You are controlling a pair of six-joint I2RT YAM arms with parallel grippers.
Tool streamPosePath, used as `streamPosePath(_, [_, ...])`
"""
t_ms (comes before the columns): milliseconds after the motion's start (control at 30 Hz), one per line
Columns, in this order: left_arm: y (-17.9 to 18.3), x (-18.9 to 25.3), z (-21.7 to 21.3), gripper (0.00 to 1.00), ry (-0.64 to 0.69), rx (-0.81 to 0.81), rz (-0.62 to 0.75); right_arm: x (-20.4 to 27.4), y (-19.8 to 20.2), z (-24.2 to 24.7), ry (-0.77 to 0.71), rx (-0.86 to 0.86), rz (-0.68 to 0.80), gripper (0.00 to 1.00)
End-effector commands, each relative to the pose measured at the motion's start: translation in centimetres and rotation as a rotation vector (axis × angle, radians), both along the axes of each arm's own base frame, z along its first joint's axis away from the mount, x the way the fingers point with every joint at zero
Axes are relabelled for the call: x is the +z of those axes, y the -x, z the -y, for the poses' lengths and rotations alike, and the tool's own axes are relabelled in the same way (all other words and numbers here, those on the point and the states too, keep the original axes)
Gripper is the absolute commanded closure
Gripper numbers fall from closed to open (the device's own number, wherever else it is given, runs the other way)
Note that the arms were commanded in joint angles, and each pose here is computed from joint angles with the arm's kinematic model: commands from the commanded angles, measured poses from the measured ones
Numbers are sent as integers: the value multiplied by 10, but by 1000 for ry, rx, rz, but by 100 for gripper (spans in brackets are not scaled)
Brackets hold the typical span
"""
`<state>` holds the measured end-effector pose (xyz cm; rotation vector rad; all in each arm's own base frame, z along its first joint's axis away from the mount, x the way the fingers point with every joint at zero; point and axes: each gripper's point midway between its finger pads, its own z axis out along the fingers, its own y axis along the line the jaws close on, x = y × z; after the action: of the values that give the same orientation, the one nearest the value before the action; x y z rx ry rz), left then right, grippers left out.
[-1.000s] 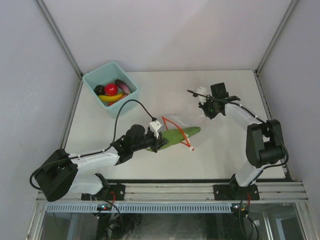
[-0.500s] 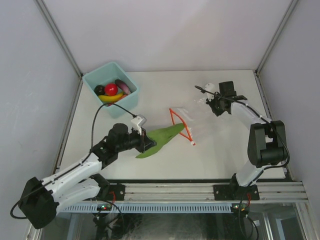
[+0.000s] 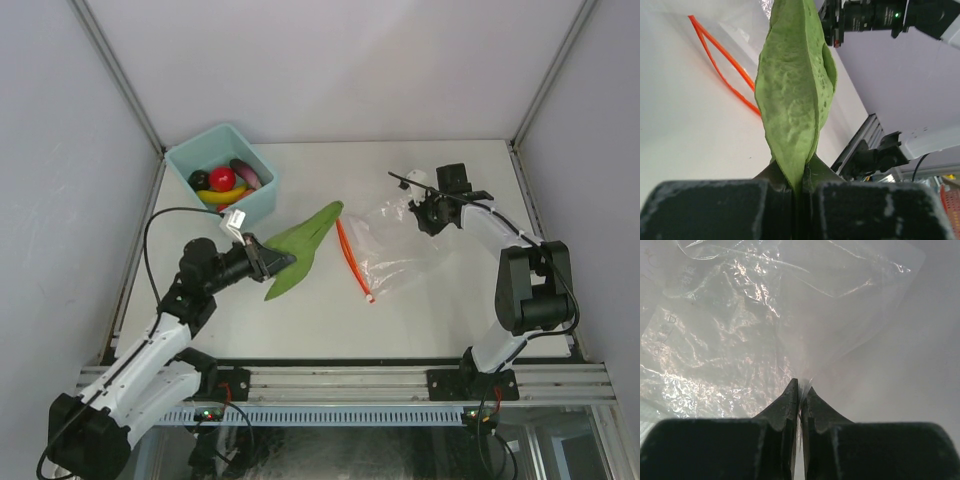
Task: Open the zip-top bag and remove the fake food
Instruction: Pick up the fake vegetable from the zipper food storage bag, then place the fake vegetable in the bin.
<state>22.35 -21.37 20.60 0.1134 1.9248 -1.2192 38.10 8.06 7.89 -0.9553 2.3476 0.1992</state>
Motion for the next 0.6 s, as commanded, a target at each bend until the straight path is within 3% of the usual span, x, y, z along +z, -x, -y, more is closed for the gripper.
streamPosePath(0, [0,34,-2,100,117,-15,47,32,-10,-4,-33,12,81,97])
streamPosePath(233, [-8,42,-25,100,120,57,81,33,-9,-7,-44,17,73,95])
streamPosePath(567, [-21,62,-48,100,199,146,142,43,-7,-8,-66,18,91,82])
